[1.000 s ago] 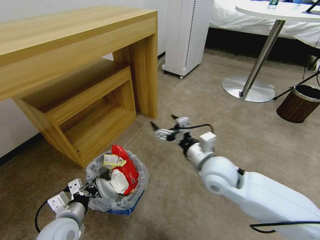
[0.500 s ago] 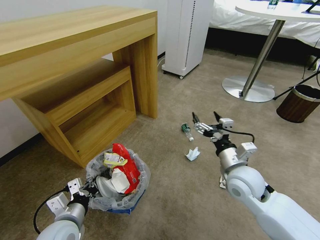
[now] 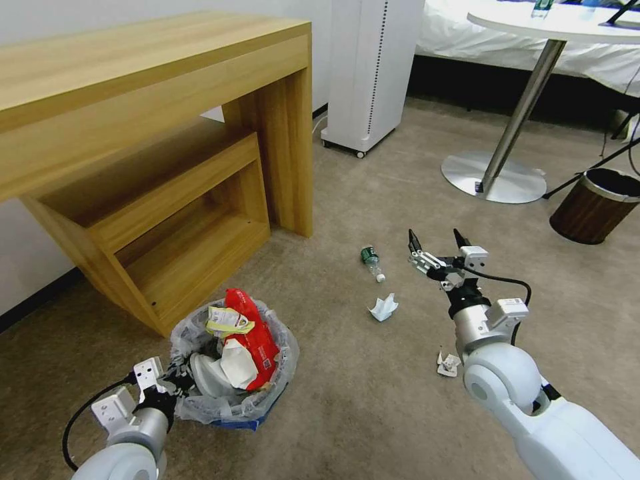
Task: Pick up the trash bin and place the garbage on the floor into it.
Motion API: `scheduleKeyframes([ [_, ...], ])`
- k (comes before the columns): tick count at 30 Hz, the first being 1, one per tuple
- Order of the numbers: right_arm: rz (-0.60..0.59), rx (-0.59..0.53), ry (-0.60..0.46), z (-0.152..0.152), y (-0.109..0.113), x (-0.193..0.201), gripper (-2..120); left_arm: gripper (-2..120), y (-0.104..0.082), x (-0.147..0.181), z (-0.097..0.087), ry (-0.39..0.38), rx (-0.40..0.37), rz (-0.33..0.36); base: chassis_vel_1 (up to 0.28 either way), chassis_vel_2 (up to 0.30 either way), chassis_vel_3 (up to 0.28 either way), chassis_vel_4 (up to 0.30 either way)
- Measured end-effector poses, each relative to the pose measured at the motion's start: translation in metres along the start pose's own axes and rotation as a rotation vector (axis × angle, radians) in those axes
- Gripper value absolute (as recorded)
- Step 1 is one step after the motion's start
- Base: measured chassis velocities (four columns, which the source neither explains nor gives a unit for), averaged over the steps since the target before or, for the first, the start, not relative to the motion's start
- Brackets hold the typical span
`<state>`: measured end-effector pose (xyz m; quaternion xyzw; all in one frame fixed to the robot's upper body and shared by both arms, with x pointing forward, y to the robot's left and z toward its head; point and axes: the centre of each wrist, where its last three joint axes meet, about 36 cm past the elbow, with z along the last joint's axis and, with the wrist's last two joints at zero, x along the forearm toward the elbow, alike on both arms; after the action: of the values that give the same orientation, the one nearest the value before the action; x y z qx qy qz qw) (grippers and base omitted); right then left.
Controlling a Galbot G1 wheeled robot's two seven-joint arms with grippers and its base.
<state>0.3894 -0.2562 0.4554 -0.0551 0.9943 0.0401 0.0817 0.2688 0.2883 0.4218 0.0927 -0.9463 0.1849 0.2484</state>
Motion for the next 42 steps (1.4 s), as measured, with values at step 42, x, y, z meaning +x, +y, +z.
scheduleKeyframes([
  [42, 0.0, 0.023, 0.012, 0.023, -0.008, 0.028, 100, 0, 0.004, 0.008, 0.007, 0.001, -0.008, -0.017, -0.035, -0.012, -0.012, -0.037],
])
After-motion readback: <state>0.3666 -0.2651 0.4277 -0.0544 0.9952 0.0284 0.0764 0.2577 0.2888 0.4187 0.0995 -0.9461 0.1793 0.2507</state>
